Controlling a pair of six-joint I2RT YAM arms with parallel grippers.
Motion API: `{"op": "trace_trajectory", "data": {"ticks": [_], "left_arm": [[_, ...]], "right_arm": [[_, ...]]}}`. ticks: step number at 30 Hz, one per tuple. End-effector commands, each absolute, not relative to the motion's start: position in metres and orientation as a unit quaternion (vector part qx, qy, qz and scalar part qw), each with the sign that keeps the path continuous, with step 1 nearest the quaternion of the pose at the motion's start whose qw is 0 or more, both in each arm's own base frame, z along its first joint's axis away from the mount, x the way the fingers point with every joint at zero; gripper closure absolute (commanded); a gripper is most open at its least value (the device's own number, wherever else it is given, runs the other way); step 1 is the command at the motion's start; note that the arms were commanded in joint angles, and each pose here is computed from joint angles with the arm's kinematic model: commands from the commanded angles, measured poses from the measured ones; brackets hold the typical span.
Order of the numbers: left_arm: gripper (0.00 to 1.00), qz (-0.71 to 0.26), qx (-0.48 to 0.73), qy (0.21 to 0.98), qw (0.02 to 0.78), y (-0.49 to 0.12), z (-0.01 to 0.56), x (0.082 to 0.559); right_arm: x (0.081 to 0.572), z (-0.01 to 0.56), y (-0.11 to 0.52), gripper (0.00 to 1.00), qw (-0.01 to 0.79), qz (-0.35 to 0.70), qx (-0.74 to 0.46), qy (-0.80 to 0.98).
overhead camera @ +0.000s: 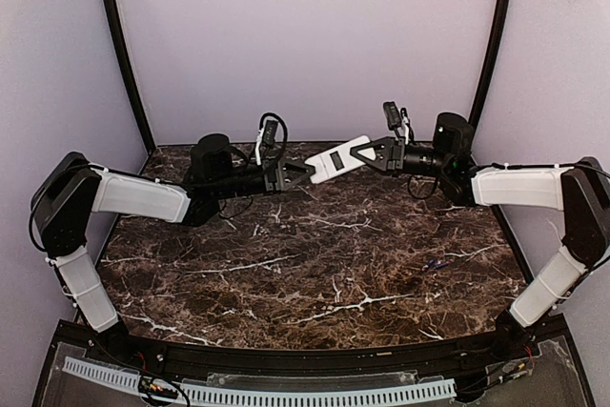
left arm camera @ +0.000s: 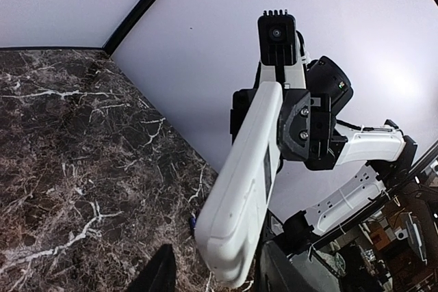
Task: Load the batteries into the remote control
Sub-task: Remove the battery cover from the remote control.
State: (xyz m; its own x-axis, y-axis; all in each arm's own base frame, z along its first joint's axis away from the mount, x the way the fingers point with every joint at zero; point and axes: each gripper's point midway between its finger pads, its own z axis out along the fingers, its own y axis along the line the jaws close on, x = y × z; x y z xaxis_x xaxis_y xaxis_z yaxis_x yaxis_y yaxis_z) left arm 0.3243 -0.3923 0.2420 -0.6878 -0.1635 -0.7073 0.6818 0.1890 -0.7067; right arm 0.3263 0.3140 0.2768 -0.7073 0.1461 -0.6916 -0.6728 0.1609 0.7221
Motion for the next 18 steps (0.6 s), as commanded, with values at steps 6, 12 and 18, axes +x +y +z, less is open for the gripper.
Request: {"op": "trace_trajectory", "data": {"ticks": [6, 12, 18], "left_arm": [[0.78, -0.611, 0.198, 0.684, 0.345, -0.3911, 0.2441, 0.322], [0.81, -0.604, 0.198, 0.691, 0.345, -0.3905, 0.2425, 0.3222], [0.84, -0.59, 0.193, 0.701, 0.351, -0.3881, 0.239, 0.3252]], "right_arm": [[0.3251, 0.2859, 0.3093, 1.0, 0.351, 0.614, -0.195, 0.679], [0.3279, 0.2846, 0.3077, 1.0, 0.357, 0.603, -0.193, 0.687], [0.3229, 0.289, 0.3084, 1.0, 0.354, 0.608, -0.203, 0.681]]}}
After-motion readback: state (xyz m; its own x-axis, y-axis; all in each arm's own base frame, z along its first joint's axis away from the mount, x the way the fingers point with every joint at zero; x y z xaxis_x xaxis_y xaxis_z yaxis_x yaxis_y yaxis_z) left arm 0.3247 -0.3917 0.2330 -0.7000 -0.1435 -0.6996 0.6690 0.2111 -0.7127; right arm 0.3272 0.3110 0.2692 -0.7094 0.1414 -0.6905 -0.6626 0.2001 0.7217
